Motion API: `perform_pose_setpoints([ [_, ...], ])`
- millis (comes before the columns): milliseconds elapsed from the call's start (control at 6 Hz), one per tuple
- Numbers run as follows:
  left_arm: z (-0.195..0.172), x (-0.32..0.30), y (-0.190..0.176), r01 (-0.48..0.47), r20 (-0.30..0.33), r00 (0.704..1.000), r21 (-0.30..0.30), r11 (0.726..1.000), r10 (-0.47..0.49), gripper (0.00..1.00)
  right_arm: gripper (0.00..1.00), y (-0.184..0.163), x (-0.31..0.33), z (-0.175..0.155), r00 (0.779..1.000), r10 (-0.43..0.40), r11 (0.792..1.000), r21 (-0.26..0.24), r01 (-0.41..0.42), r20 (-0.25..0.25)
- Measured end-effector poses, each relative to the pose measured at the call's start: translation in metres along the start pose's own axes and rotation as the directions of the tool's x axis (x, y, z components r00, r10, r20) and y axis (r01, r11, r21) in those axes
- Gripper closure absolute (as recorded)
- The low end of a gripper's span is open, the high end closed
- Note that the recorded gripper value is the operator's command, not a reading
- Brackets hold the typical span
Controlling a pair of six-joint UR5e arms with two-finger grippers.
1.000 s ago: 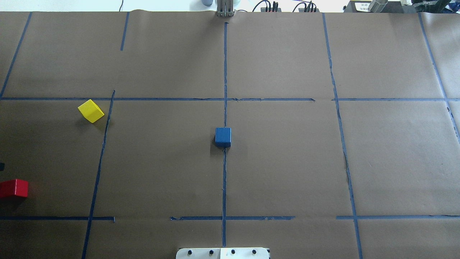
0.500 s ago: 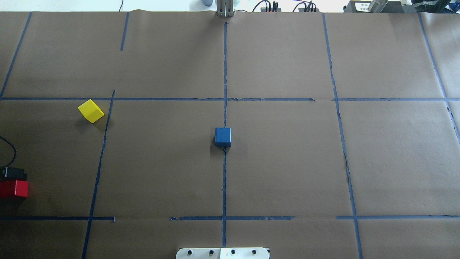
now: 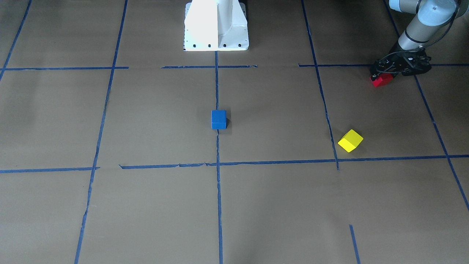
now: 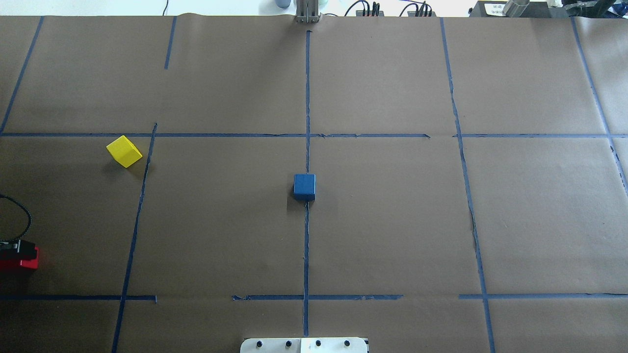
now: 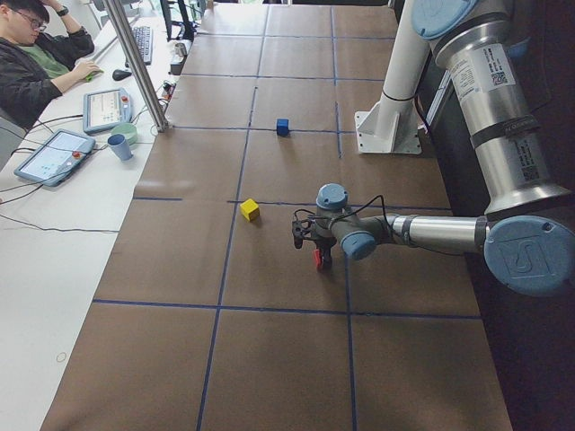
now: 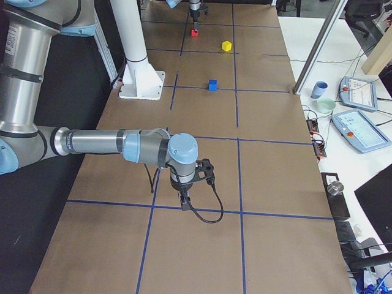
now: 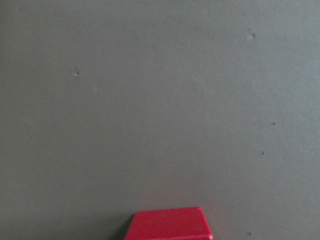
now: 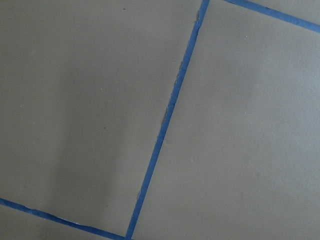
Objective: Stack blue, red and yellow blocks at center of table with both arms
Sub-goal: 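Reach the left gripper to the red cube and grasp it, then carry the red cube over the blue cube and set it on top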
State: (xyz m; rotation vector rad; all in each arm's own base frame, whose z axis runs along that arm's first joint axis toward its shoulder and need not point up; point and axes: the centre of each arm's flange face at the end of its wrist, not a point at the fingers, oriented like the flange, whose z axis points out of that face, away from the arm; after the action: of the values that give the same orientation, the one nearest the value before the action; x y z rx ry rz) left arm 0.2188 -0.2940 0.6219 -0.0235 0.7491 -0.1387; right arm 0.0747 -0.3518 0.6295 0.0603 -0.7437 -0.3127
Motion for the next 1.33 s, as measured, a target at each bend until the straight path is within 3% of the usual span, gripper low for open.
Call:
perform_pose_setpoints([
  [333, -0.005, 0.009, 0.000, -0.011, -0.016, 1.000, 0.003, 1.000, 0.011, 1.00, 0.00, 0.000, 0.000, 0.000, 1.000, 0.000, 1.000, 0.000, 0.000, 0.000],
  [667, -0.029, 0.060, -0.004, -0.067, -0.106, 0.992, 0.035, 0.997, 0.070, 1.00, 0.00, 0.000, 0.000, 0.000, 1.000, 0.000, 1.000, 0.000, 0.000, 0.000],
  [1000, -0.051, 0.171, -0.021, -0.125, -0.181, 0.975, 0.055, 0.991, 0.133, 1.00, 0.00, 0.000, 0.000, 0.000, 1.000, 0.001, 1.000, 0.000, -0.001, 0.000],
  [1333, -0.088, 0.329, -0.048, -0.157, -0.200, 0.966, 0.054, 0.986, 0.165, 1.00, 0.00, 0.000, 0.000, 0.000, 1.000, 0.001, 1.000, 0.000, -0.001, 0.000],
])
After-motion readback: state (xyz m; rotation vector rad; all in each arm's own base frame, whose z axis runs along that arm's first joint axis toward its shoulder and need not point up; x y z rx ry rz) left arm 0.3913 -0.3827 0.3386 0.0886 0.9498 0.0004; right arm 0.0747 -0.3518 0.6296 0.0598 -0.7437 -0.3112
